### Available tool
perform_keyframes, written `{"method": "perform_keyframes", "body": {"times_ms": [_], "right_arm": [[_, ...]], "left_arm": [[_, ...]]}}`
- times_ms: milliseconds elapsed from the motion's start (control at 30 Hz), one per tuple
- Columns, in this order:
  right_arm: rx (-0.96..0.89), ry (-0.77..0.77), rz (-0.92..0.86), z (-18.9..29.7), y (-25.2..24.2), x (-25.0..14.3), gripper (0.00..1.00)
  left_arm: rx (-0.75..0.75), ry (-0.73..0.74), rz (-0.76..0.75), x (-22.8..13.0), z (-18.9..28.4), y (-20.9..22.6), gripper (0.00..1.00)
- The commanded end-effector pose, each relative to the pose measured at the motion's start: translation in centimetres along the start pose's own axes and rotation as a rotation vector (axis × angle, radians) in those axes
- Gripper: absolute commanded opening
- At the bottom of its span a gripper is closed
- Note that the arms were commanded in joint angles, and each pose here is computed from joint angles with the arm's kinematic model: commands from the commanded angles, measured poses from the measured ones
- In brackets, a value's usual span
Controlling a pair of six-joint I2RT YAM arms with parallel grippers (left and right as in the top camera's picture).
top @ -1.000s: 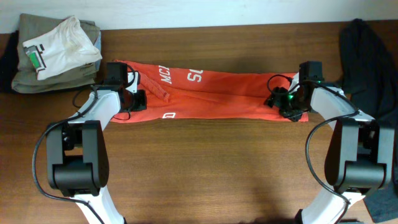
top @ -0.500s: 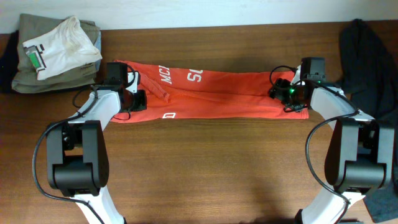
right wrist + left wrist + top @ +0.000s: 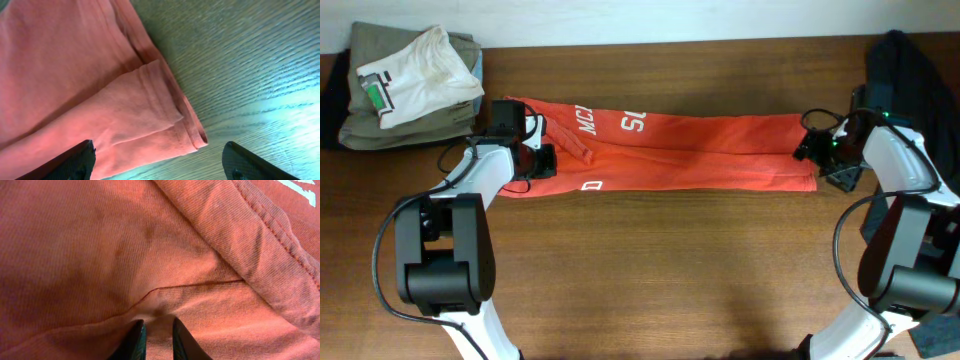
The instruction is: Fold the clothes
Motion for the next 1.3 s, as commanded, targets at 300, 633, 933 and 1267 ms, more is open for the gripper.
{"method": "perform_keyframes", "body": {"times_ms": [300, 633, 933, 1267], "right_arm": [[0.041, -0.004, 0.052, -1.5, 1.4, -0.3, 0.6], [-0.059, -0.06, 0.077, -2.0, -0.4, 0.4, 0.7], [0.018, -0.038, 0.129, -3.8, 0.7, 0.4, 0.6], [0.028, -0.069, 0.131, -3.7, 1.0, 1.1, 0.25]], "left_arm": [[0.005, 0.049, 0.012, -1.4, -1.6, 0.4, 0.19], [0.004, 0.049, 0.012, -1.4, -1.6, 0.4, 0.19], [0.004, 0.049, 0.011, -1.4, -1.6, 0.4, 0.19], [0.004, 0.049, 0.012, -1.4, -1.6, 0.4, 0.19]]}}
Point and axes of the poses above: each gripper's point midway between its finger pads, its own z axis back along the fingers, its own y axis along the line the jaws close on, x = y × z, the point moved 1 cm from there along z, back along the fingers, and after that the axes turned 3 degrees about -z, right-handed, at the moved point
